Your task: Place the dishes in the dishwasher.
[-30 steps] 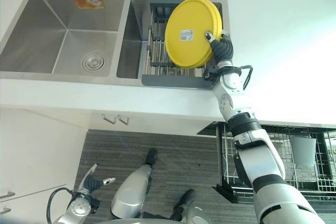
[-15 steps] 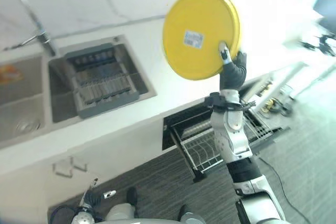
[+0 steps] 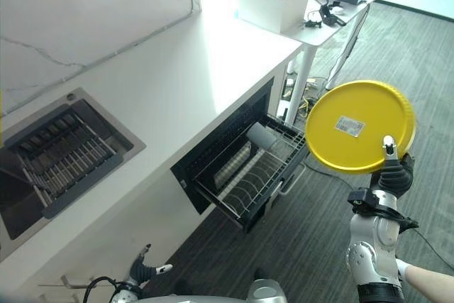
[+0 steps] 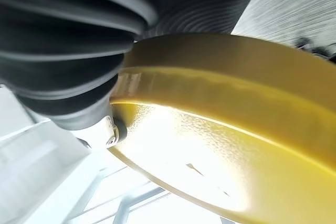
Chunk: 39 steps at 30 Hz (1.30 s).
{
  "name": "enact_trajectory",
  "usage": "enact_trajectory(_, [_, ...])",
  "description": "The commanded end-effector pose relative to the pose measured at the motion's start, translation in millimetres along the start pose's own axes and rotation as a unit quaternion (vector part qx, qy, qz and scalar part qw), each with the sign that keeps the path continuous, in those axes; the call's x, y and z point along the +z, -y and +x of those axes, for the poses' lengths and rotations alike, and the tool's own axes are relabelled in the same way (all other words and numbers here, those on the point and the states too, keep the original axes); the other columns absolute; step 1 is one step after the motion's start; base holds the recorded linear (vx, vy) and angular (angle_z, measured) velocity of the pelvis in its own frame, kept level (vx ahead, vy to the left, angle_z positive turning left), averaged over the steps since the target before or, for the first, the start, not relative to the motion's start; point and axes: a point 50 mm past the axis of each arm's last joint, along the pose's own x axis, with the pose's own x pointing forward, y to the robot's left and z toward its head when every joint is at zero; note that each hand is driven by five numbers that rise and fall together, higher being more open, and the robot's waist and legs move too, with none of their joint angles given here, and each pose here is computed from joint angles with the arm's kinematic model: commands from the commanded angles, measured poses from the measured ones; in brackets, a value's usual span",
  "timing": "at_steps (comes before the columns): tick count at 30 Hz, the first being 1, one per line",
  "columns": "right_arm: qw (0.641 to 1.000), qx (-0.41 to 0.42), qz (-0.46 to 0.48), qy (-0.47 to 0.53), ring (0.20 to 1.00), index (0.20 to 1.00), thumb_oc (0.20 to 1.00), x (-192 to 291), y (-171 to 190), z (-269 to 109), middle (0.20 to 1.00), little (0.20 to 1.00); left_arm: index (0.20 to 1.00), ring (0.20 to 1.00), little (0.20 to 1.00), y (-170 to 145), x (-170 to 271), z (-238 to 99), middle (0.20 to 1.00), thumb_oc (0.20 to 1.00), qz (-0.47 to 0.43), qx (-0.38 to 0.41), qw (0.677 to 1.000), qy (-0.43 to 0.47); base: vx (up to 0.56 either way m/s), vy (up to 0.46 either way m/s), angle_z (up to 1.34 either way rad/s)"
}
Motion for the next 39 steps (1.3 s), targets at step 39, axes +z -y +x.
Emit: enact_trajectory(39, [0.926, 0.178, -0.329, 0.056, 0.200, 0.200, 0.200, -0.4, -100.6, 60.0, 0.200, 0.200, 1.000, 1.000, 1.000, -55.8, 51.9, 31.4, 1.000, 1.000, -0.044, 0.081, 0.993, 0.071, -0.02, 0.041, 0.06])
